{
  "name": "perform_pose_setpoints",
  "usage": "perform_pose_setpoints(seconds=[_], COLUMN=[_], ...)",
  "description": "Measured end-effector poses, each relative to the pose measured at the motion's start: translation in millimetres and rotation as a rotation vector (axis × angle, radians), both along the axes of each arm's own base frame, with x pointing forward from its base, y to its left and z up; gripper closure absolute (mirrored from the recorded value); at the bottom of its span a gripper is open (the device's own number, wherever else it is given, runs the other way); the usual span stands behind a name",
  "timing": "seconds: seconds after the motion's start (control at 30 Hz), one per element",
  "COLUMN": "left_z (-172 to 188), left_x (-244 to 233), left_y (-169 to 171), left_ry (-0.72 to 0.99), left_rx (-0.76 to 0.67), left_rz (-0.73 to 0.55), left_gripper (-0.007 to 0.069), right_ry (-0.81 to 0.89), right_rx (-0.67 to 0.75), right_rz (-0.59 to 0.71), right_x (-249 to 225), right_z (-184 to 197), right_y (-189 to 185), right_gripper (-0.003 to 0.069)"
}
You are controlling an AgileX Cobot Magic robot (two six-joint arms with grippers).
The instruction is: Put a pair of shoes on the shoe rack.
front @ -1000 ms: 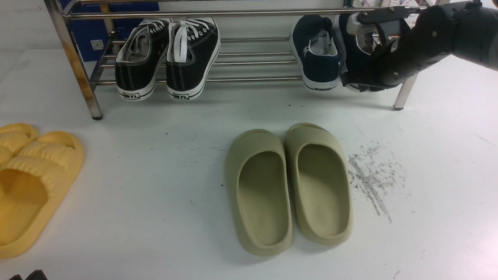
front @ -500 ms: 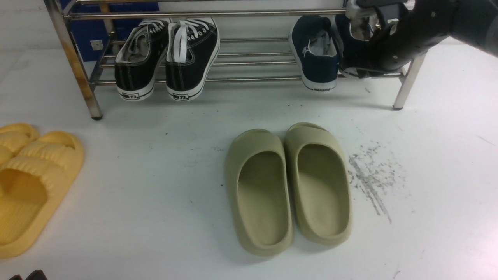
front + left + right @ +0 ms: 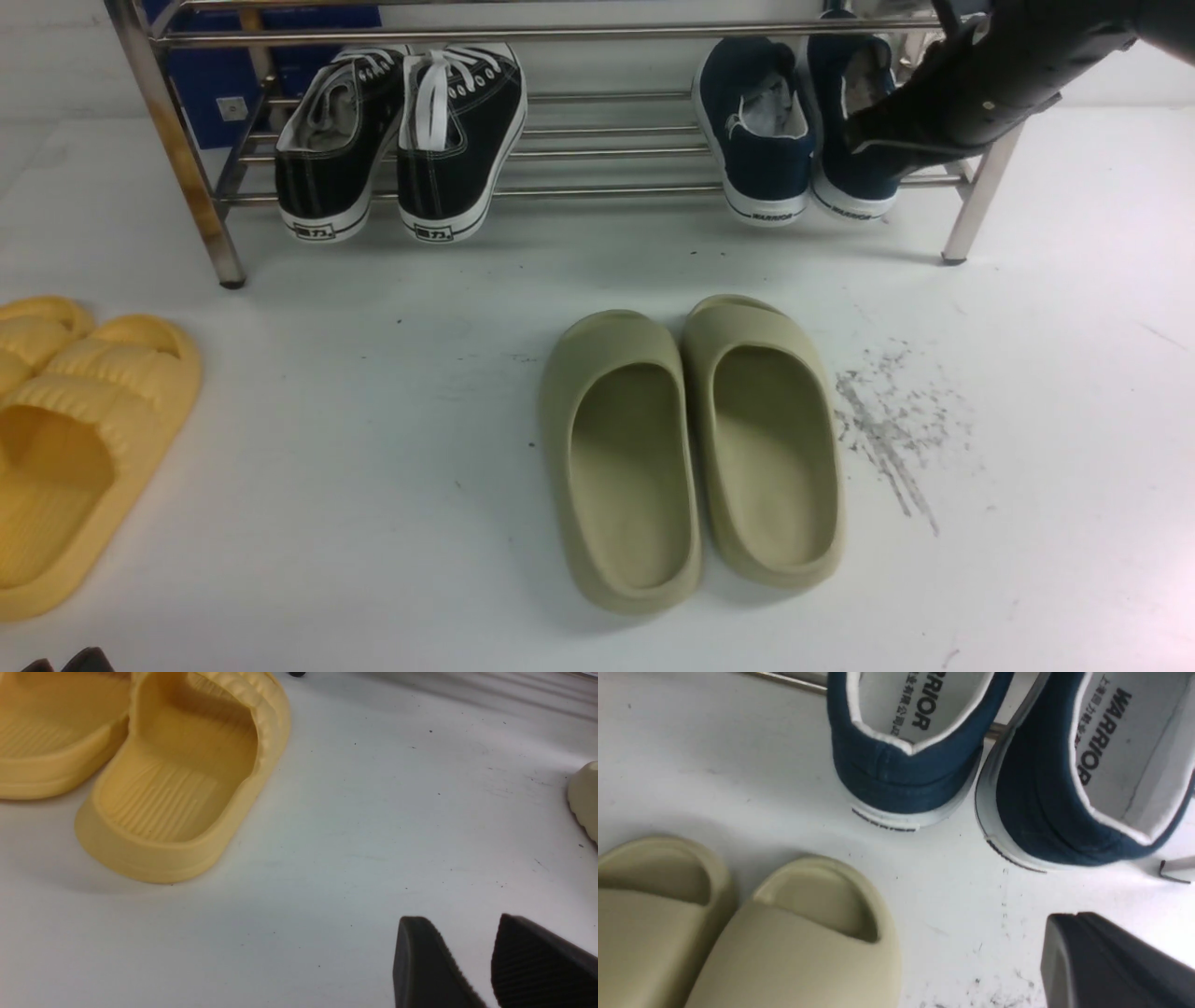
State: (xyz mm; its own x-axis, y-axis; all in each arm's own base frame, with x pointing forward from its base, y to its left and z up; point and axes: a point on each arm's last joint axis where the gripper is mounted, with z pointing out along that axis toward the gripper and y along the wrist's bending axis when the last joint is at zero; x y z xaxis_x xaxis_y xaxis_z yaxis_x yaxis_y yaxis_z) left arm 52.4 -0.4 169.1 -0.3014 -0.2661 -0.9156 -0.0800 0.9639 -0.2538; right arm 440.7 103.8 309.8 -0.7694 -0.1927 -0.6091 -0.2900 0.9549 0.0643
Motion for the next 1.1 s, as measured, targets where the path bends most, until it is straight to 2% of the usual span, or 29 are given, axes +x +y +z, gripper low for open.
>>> perform_pose_setpoints(seconds=[0.13,0.23,0.43,0.47,0.57,0.8,1.1], left_z=[0.0,0.0,0.0,0.0,0.0,0.0,0.0], left_x=[0.0,0.0,0.0,0.0,0.0,0.0,0.0], left_y=[0.0,0.0,0.0,0.0,0.0,0.0,0.0], left_ry=[0.0,0.0,0.0,0.0,0.0,0.0,0.0], left_rx=[0.0,0.0,0.0,0.0,0.0,0.0,0.0], left_rz=[0.0,0.0,0.0,0.0,0.0,0.0,0.0], left_gripper=[0.0387,0.0387,0.0387,0.0387,0.0387,0.0387,0.0387], right_ry=[0.008,-0.02,-0.152,-0.157,-0.25,-0.397,-0.511], right_rx=[-0.001,0.01,0.112,0.12,0.152,0.203,0.281], right_rz=[0.008,0.004,0.0,0.001,0.034,0.053,0.072], right_x=[-18.2,-48.4,-137.2,-140.6,-199.4,-291.3,-354.6], right_z=[17.1,33.1,52.4,53.4,68.6,74.7,70.4], right_y=[-3.4,-9.8,-24.1,-24.3,-34.3,-51.9,-61.7], right_gripper=[0.064,0.0638,0.0636,0.0636,0.0636,0.0636,0.0629])
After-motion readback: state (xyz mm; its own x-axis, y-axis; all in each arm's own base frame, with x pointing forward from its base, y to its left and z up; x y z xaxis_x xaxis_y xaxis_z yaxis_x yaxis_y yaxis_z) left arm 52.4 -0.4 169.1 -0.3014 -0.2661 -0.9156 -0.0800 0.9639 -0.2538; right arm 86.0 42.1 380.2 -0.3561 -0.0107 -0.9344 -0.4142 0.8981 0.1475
